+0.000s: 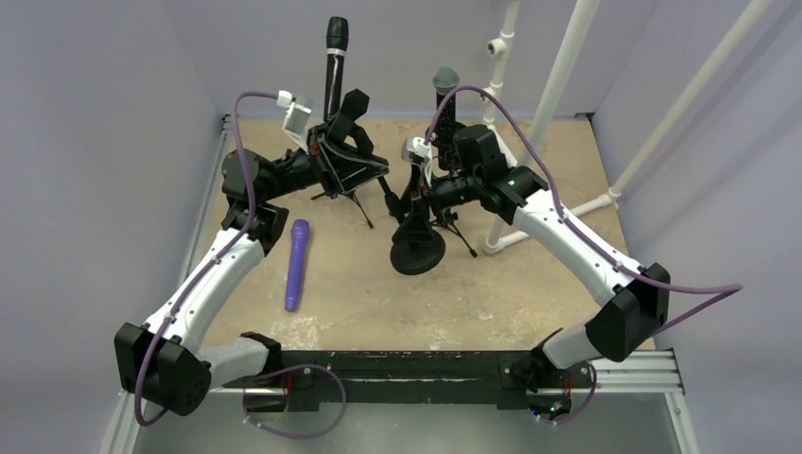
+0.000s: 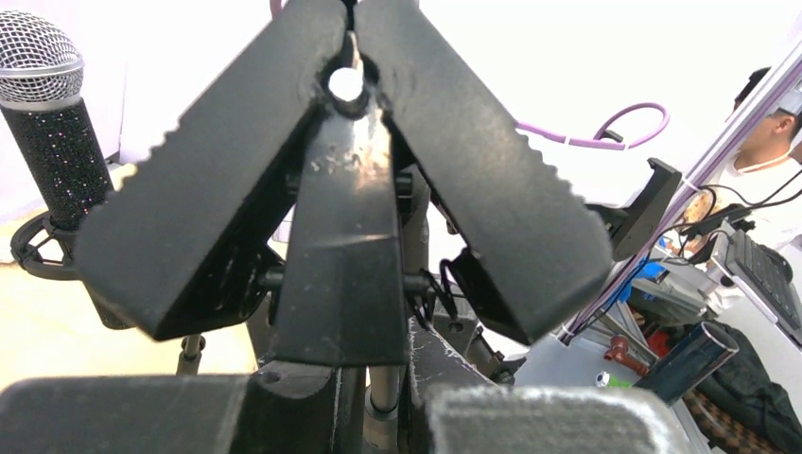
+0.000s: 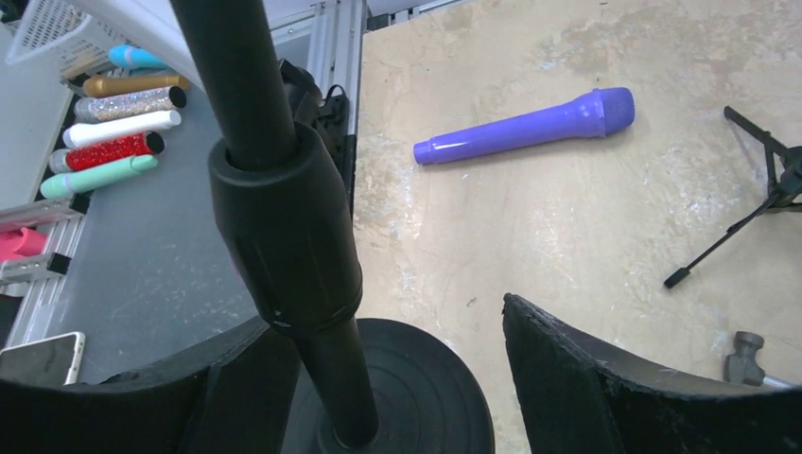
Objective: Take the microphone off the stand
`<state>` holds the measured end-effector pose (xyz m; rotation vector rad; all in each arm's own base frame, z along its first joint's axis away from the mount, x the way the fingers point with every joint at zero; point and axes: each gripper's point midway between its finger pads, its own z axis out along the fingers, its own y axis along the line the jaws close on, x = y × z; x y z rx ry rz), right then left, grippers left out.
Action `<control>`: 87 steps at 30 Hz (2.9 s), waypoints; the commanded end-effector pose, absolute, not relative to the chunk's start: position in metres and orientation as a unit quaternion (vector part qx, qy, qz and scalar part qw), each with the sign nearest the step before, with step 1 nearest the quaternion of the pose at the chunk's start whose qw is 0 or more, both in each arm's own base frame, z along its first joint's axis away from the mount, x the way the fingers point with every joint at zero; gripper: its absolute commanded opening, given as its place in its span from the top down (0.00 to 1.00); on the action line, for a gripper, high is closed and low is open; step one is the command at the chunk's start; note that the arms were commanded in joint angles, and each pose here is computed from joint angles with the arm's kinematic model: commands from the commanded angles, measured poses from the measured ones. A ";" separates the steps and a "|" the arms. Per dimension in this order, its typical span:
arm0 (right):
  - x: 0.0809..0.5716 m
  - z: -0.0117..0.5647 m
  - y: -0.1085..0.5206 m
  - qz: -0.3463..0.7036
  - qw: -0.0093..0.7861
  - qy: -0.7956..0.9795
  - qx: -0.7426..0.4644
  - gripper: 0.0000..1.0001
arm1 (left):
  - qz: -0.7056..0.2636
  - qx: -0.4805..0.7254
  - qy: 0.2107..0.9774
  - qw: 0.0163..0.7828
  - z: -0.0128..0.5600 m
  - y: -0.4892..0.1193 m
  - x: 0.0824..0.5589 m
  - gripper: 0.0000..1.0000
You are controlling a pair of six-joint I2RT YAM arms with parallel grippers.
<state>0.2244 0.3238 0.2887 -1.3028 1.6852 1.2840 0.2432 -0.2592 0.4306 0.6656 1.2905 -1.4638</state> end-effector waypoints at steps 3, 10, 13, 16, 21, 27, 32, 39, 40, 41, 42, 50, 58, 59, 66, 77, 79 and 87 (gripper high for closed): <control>0.218 0.299 0.325 0.510 0.327 0.625 -0.493 0.42 | -0.613 0.248 0.495 0.564 0.462 -0.246 0.242 1.00; 0.213 0.311 0.322 0.512 0.337 0.615 -0.496 1.00 | -0.607 0.243 0.494 0.573 0.458 -0.234 0.241 1.00; 0.210 0.321 0.321 0.514 0.342 0.610 -0.497 1.00 | -0.599 0.269 0.497 0.567 0.449 -0.235 0.233 0.88; 0.207 0.334 0.320 0.519 0.344 0.603 -0.499 1.00 | -0.590 0.311 0.507 0.547 0.431 -0.238 0.222 0.50; 0.197 0.356 0.323 0.552 0.330 0.578 -0.502 1.00 | -0.583 0.343 0.515 0.526 0.402 -0.242 0.216 0.21; 0.189 0.358 0.326 0.586 0.299 0.568 -0.496 1.00 | -0.572 0.364 0.521 0.518 0.384 -0.255 0.220 0.19; 0.190 0.354 0.328 0.594 0.287 0.569 -0.491 1.00 | -0.579 0.348 0.525 0.518 0.386 -0.261 0.232 0.30; 0.196 0.337 0.331 0.585 0.282 0.586 -0.484 1.00 | -0.597 0.327 0.520 0.515 0.393 -0.266 0.240 0.49; 0.197 0.335 0.330 0.583 0.282 0.588 -0.484 1.00 | -0.600 0.327 0.519 0.514 0.393 -0.267 0.239 0.51; 0.197 0.334 0.331 0.582 0.283 0.589 -0.485 1.00 | -0.602 0.327 0.517 0.514 0.393 -0.267 0.238 0.52; 0.198 0.333 0.331 0.580 0.282 0.590 -0.485 1.00 | -0.604 0.326 0.516 0.513 0.393 -0.267 0.238 0.53; 0.203 0.328 0.332 0.574 0.278 0.602 -0.480 1.00 | -0.621 0.315 0.505 0.511 0.402 -0.268 0.236 0.63; 0.231 0.322 0.331 0.499 0.334 0.644 -0.474 1.00 | -0.625 0.254 0.547 0.496 0.401 -0.279 0.254 1.00; 0.234 0.322 0.330 0.485 0.343 0.648 -0.476 1.00 | -0.620 0.241 0.556 0.499 0.402 -0.279 0.257 1.00; 0.265 0.329 0.332 0.391 0.400 0.683 -0.469 1.00 | -0.533 0.100 0.723 0.428 0.388 -0.276 0.298 1.00; 0.251 0.338 0.334 0.400 0.403 0.667 -0.482 1.00 | -0.514 0.194 0.689 0.473 0.415 -0.265 0.267 0.28; 0.236 0.345 0.335 0.428 0.393 0.646 -0.495 1.00 | -0.513 0.251 0.660 0.487 0.420 -0.265 0.253 0.22; 0.185 0.361 0.331 0.526 0.327 0.578 -0.531 1.00 | -0.493 0.420 0.569 0.507 0.417 -0.264 0.216 0.17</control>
